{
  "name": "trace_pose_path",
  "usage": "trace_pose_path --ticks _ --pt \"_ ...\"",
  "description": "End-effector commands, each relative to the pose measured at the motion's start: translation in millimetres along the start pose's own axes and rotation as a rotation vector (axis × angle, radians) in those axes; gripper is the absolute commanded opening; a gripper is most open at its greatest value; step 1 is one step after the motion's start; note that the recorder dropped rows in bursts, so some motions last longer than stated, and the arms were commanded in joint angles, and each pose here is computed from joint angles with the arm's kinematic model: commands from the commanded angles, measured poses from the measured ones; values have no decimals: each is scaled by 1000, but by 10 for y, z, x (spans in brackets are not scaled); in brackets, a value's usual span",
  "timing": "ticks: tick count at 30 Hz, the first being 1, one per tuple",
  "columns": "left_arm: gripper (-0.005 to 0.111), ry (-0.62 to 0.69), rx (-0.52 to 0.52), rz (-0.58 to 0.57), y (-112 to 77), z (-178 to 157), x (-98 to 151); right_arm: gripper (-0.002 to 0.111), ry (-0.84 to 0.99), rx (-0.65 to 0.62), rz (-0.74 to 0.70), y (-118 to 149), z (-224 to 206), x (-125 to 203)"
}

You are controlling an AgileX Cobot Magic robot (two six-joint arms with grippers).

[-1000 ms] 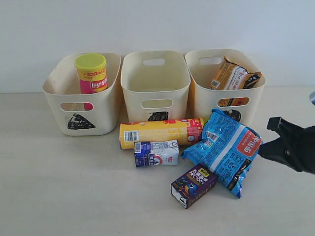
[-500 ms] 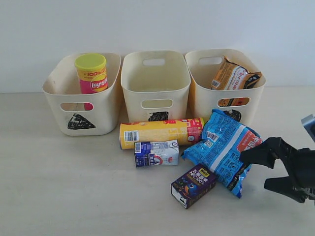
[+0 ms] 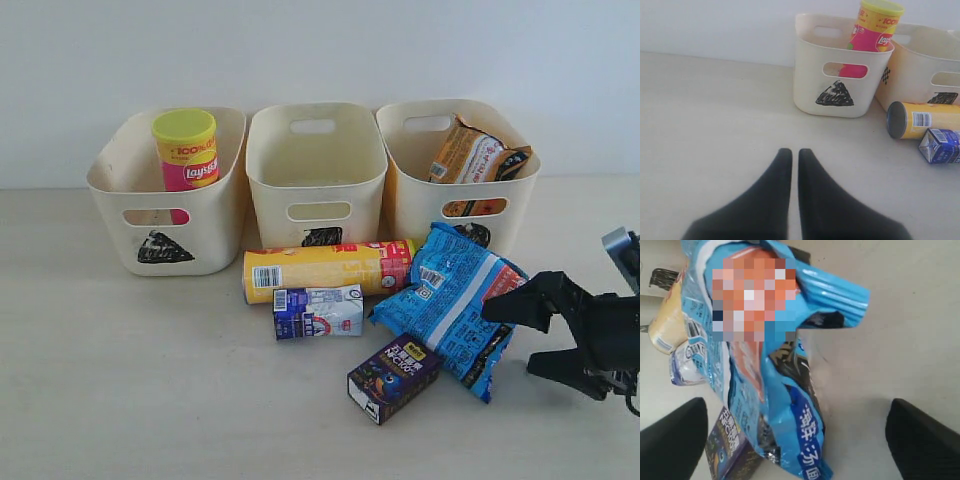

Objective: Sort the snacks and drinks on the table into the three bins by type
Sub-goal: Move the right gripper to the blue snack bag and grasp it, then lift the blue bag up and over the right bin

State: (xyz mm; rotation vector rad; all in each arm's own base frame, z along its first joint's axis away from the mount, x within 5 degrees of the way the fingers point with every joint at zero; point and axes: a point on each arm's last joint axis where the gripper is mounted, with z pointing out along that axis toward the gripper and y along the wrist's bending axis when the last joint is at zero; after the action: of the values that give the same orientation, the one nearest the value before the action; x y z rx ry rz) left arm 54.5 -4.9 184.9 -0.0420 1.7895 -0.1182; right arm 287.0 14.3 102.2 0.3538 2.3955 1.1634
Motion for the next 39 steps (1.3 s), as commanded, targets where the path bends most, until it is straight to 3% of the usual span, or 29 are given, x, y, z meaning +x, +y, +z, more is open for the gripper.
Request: trace_pose_path --ticks 1,9,18,25,26,31,33,35,39 --pt "4 -19 0 -11 -1 -5 -24 86 15 -50 8 -43 65 -25" --pt "4 -19 0 -11 -1 -5 -24 86 33 -28 -4 -60 157 -36" --pt "4 -19 0 -11 -1 -5 -24 86 84 61 -167 191 492 -47" --pt "4 -19 0 -11 -1 -5 -24 85 72 47 -234 367 614 -143" --pt "4 -19 0 -11 -1 -5 -24 83 70 50 -236 367 614 -151" --pt "4 -19 0 -11 -1 -5 -24 45 57 76 -236 362 609 -180" --pt "4 -19 0 -11 -1 -5 -24 17 59 63 -235 373 610 -176" --pt "4 -19 0 -11 -1 -5 -24 0 69 20 -231 410 611 -163" --pt "4 -19 0 -11 -1 -5 -24 0 97 -87 -235 503 606 -127"
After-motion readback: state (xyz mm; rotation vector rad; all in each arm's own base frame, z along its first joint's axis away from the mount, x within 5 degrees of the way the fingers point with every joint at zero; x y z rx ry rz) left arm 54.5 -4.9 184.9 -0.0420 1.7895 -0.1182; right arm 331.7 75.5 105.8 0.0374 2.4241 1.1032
